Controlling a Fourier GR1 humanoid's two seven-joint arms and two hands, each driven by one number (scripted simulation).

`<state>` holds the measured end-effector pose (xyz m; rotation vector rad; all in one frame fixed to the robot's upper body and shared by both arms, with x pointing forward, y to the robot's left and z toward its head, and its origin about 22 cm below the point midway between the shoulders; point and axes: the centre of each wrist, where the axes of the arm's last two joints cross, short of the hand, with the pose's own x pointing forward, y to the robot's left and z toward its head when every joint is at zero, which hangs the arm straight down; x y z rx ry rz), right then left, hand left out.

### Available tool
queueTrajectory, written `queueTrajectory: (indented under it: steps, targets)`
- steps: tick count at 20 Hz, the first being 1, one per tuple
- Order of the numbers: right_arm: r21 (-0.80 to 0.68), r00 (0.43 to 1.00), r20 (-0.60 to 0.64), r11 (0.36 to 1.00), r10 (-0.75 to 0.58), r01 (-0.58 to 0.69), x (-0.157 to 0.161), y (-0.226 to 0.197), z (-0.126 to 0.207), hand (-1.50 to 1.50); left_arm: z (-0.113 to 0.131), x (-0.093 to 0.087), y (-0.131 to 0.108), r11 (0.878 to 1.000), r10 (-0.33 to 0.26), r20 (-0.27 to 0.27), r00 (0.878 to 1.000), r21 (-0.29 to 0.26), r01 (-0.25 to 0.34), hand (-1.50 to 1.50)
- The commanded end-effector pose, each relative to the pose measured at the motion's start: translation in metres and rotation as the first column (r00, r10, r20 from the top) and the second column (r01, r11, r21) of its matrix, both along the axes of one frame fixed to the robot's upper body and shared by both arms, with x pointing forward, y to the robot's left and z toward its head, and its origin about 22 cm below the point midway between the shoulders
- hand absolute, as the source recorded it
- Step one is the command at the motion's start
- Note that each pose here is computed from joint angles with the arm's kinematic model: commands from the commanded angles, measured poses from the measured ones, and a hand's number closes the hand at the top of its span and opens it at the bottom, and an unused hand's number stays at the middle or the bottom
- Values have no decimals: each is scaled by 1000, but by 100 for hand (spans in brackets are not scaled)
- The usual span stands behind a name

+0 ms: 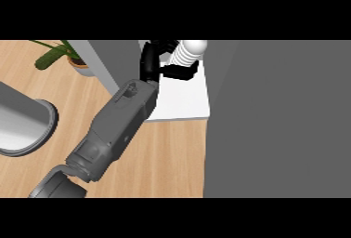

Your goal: Pick up the bottled water, place it into the cabinet and close the cabinet

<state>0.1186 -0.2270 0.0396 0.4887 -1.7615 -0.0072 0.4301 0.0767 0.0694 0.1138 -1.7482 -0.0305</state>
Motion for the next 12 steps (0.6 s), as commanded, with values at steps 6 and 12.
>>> queueTrajectory:
  steps: [6, 12]
  targets:
    - [-10, 1000, 2, 1000, 15, -15, 0, -2, 7, -150, -15, 8, 19, 981, 119, 2, 993, 155, -117, 150]
    - [-15, 999, 19, 999, 32, -32, 5, 2, -1, -150, -24, 12, 49, 935, 193, 37, 980, 295, -196, 150]
